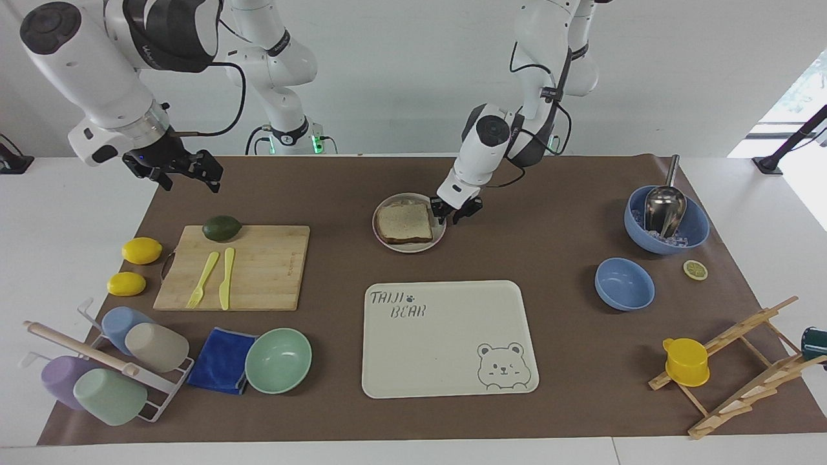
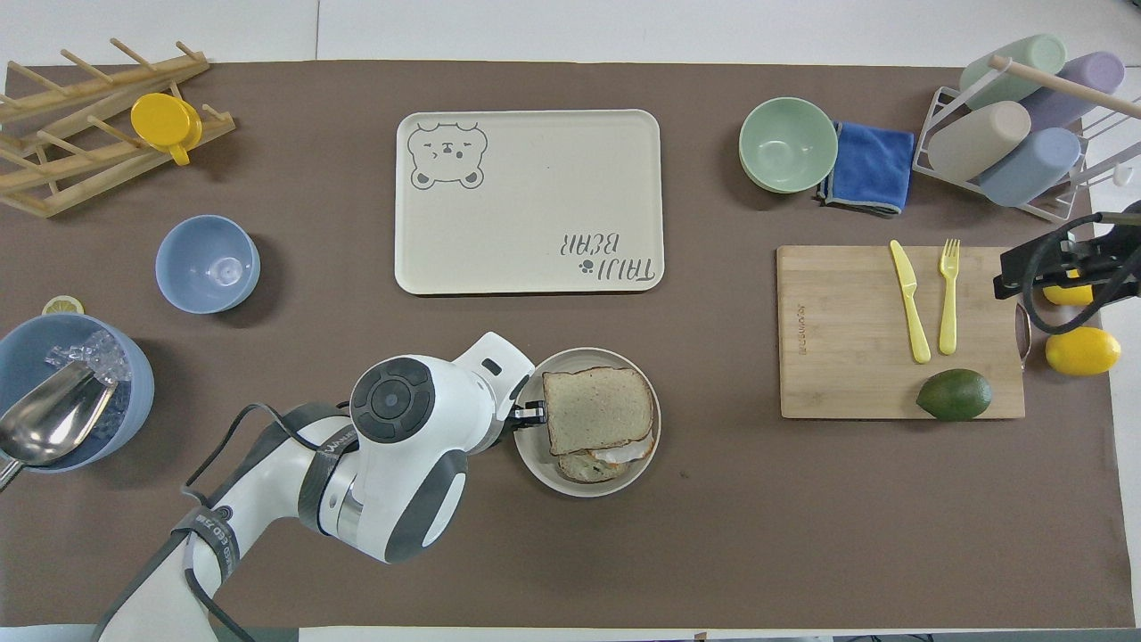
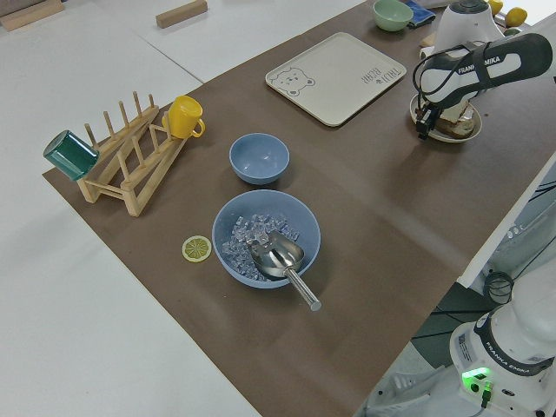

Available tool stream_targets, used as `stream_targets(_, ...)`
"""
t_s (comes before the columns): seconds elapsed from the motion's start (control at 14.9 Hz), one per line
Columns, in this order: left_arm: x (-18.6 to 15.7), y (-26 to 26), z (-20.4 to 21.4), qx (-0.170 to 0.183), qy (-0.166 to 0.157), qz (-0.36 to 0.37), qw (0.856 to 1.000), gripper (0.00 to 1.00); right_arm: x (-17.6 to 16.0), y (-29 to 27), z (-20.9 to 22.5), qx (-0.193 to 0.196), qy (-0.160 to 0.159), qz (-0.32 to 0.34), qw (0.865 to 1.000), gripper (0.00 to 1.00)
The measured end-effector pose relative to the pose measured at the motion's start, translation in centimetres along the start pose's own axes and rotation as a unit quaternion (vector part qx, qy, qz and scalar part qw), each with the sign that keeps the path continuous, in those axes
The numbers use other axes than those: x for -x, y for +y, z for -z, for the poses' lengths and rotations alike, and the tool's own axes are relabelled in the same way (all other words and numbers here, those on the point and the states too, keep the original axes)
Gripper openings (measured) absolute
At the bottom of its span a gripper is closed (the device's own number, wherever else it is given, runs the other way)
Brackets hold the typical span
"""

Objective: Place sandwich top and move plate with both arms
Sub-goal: 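Grasp the white plate rim with the left gripper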

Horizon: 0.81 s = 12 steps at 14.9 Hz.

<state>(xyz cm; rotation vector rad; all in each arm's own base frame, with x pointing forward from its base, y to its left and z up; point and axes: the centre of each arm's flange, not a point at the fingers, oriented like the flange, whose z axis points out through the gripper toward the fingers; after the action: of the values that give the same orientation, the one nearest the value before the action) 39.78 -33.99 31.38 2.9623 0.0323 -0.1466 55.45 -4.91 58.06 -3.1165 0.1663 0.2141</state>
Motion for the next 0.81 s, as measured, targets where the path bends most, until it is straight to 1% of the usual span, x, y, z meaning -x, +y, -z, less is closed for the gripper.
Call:
stream_targets(0.07, -0.01, 0.0, 0.0, 0.001, 0.0, 0.001, 1.0, 0.37, 0.0, 0.26, 0.01, 0.0, 0.0, -0.002, 1.0, 1.0)
stream_targets(0.2, -0.01, 0.0, 0.0, 0.001, 0.0, 0.002, 1.0, 0.22, 0.01, 0.32, 0.02, -0.001, 0.0, -0.002, 1.0, 1.0)
stream_targets(0.27, -0.01, 0.01, 0.0, 0.002, 0.0, 0.002, 1.0, 0.22, 0.0, 0.2, 0.01, -0.001, 0.0, -0.001, 1.0, 1.0)
stream_targets(0.4, 0.01, 0.05, -0.02, 0.002, 0.0, 0.002, 1.0, 0.1, 0.01, -0.09, 0.01, -0.002, 0.0, 0.002, 1.0, 1.0)
stream_targets(0.47, 0.01, 0.04, -0.08, 0.002, 0.0, 0.003, 1.0, 0.09, 0.02, -0.2, 0.02, -0.002, 0.0, 0.003, 1.0, 1.0)
stream_targets(0.54, 0.07, 0.13, -0.05, 0.003, 0.0, 0.003, 1.0, 0.04, 0.03, -0.26, 0.05, -0.001, 0.0, 0.003, 1.0, 1.0)
stream_targets(0.81, 0.04, 0.09, -0.03, 0.006, -0.001, 0.006, 1.0, 0.04, 0.07, -0.17, 0.11, -0.002, 0.001, 0.003, 1.0, 1.0)
